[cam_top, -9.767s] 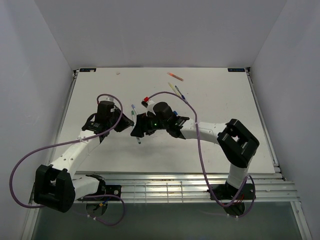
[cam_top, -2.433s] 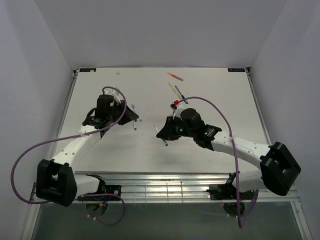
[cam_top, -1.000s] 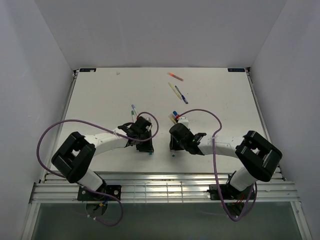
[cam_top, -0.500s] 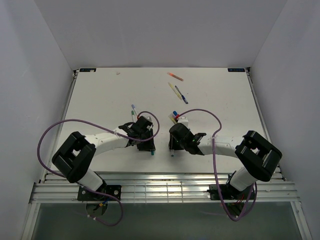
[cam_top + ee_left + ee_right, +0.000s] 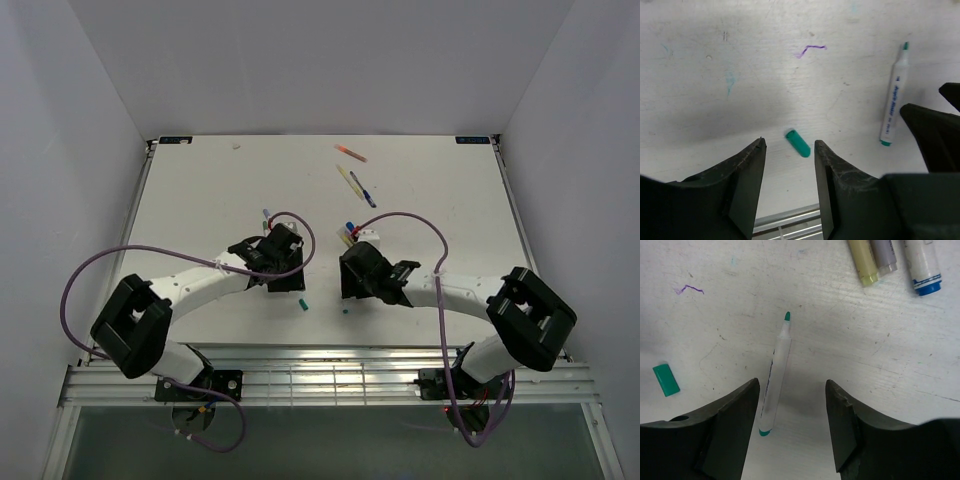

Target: Open the pen caps

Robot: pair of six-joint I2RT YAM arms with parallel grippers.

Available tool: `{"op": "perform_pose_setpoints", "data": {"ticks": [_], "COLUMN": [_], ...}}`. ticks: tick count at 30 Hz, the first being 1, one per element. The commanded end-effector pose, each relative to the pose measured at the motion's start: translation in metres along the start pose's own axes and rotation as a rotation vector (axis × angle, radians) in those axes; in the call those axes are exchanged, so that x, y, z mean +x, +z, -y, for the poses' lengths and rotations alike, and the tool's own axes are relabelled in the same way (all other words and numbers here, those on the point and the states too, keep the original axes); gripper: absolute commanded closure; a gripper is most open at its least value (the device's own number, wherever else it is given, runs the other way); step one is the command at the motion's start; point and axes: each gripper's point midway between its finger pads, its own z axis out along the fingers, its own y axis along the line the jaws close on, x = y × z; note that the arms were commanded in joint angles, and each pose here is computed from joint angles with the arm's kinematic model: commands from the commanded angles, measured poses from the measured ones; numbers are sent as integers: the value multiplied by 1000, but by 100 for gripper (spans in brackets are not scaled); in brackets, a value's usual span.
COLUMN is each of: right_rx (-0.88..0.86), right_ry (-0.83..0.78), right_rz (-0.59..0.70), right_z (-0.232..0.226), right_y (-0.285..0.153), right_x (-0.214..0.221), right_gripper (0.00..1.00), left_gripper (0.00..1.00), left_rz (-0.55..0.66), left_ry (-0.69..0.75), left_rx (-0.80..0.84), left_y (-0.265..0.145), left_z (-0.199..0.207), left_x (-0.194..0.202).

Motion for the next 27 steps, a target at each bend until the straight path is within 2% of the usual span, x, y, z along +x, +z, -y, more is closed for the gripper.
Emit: {"op": "perform_pose_setpoints", "data": {"ticks": [1, 6, 13, 19, 27], "right_rx": [-17, -18, -14, -17, -87], "right_ry": [-6, -19, -4, -75, -129], "right_rz": [90, 159, 195, 111, 42], "right_z": [-4, 11, 66, 85, 78], "right_y": [-21, -37, -38, -6, 25], "right_x": [-41, -90, -148, -157, -147], "right_gripper": [37, 29, 29, 34, 43], "left_gripper": [45, 41, 37, 35, 34], "left_rz": [118, 219, 292, 337, 343], "left_ry": [17, 24, 14, 14, 20], "left_rx": [76, 118, 167, 240, 263], "left_y": [-36, -75, -103, -115, -107], "left_z": [23, 39, 54, 68, 70], "left_x": [-37, -70, -102, -114, -113]}}
